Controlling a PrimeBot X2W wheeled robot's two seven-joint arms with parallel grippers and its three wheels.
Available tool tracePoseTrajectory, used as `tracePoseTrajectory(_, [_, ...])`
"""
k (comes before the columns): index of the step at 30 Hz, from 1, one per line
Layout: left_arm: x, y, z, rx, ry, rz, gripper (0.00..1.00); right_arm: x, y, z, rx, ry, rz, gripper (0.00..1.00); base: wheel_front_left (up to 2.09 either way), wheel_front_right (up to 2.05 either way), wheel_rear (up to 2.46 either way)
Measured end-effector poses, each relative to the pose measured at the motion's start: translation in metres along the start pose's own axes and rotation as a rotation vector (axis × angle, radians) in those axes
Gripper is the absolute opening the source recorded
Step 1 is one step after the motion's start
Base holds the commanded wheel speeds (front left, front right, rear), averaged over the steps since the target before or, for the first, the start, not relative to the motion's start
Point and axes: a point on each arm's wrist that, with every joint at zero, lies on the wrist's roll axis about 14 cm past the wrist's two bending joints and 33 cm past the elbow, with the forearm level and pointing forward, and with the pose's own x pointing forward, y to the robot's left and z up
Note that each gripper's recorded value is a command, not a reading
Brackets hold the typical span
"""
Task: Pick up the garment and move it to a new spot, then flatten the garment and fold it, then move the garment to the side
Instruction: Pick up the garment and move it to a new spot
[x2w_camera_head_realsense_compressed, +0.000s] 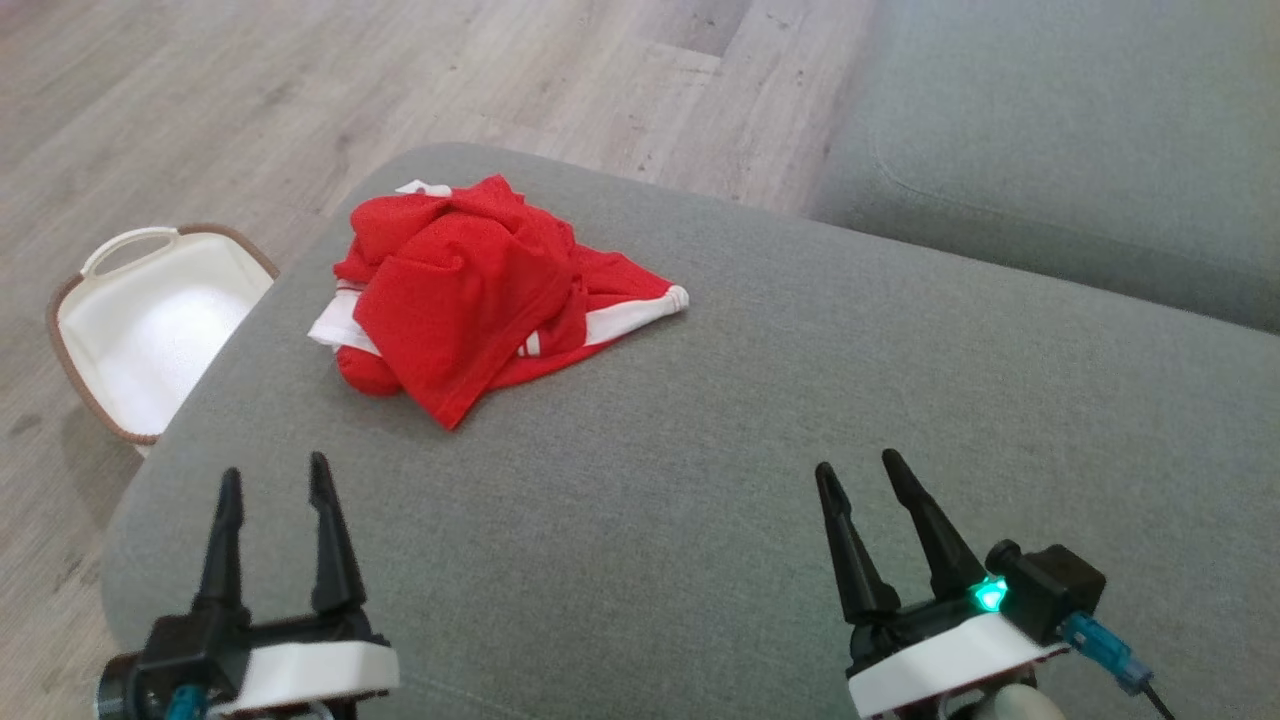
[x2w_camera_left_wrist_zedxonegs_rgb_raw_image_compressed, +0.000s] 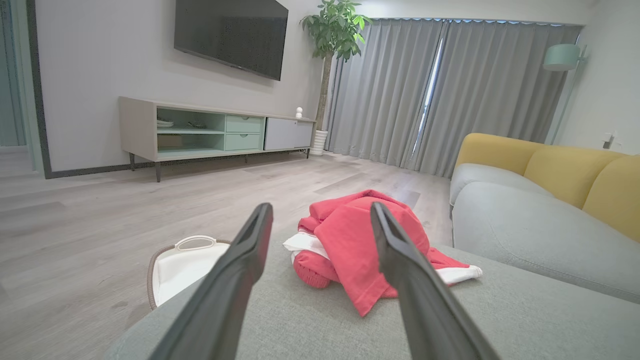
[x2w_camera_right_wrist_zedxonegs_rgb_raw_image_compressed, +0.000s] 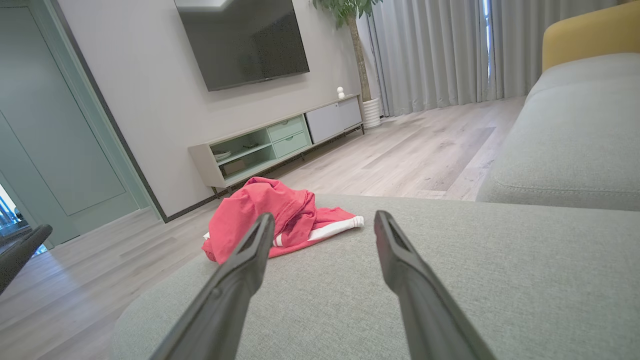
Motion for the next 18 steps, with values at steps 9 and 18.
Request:
tracePoseTrajectory(9, [0.027, 0.001, 0.003, 0.049, -0.002, -0.015, 1.00, 0.007, -0.019, 0.003, 0.015, -0.021, -0.036, 1.00, 0.00, 0.00, 0.00])
tracePoseTrajectory(18, [0.133, -0.042, 0.023, 0.246, -0.055, -0.242, 1.00, 0.036, -0.074, 0.023, -0.045, -0.103, -0.116, 1.00, 0.00, 0.00, 0.00])
